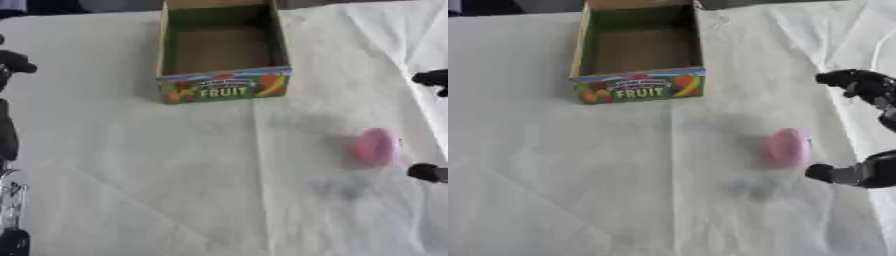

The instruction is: Pick up objects on the table and place them in the box.

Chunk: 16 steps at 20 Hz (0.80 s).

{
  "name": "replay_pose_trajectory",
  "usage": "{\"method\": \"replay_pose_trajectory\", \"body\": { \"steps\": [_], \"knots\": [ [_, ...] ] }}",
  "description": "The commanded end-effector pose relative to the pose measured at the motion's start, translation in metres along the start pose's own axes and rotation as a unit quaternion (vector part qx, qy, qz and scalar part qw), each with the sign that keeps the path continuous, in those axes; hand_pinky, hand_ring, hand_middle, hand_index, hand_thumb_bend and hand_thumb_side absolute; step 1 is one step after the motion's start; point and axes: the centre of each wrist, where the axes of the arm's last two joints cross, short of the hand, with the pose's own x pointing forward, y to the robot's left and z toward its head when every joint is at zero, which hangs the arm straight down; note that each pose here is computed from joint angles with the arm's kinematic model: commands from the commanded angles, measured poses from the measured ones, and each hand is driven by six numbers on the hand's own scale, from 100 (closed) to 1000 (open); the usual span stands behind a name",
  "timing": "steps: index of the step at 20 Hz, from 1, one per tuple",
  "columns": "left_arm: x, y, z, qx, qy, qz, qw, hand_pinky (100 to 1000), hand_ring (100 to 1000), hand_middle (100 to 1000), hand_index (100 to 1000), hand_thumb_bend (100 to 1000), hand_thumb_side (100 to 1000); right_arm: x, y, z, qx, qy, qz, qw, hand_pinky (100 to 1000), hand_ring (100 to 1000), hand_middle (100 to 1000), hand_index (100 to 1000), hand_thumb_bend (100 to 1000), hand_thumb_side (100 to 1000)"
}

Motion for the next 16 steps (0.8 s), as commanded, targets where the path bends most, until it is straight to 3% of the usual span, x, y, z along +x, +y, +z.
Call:
{"method": "replay_pose_trajectory", "body": {
  "steps": [1, 5, 8, 9, 11, 16],
  "knots": [
    [0.0074, 0.0014, -0.0045, -0.009, -0.015, -0.006, 1.000, 523, 526, 583, 760, 100, 889, 0.0030, -0.0136, -0.0020, 0.022, -0.003, 0.037, 0.999, 743, 879, 879, 987, 675, 564],
    [0.0073, 0.0007, -0.0044, -0.011, -0.014, -0.005, 1.000, 523, 526, 583, 760, 100, 888, 0.0038, -0.0145, -0.0030, 0.054, 0.011, 0.052, 0.997, 747, 884, 878, 983, 675, 515],
    [0.0074, 0.0005, -0.0046, -0.012, -0.014, -0.004, 1.000, 523, 526, 583, 760, 100, 887, 0.0043, -0.0163, -0.0038, 0.075, 0.025, 0.076, 0.994, 749, 886, 873, 970, 616, 478],
    [0.0073, 0.0003, -0.0045, -0.012, -0.014, -0.004, 1.000, 523, 526, 583, 760, 100, 886, 0.0047, -0.0165, -0.0043, 0.081, 0.029, 0.083, 0.993, 746, 886, 872, 967, 548, 460],
    [0.0073, -0.0001, -0.0046, -0.013, -0.014, -0.003, 1.000, 523, 526, 583, 759, 100, 884, 0.0055, -0.0165, -0.0055, 0.090, 0.036, 0.094, 0.991, 738, 882, 865, 974, 501, 448],
    [0.0072, -0.0012, -0.0047, -0.015, -0.013, 0.000, 1.000, 524, 526, 584, 758, 100, 882, 0.0075, -0.0181, -0.0091, 0.108, 0.058, 0.099, 0.988, 725, 871, 855, 971, 483, 423]
  ]
}}
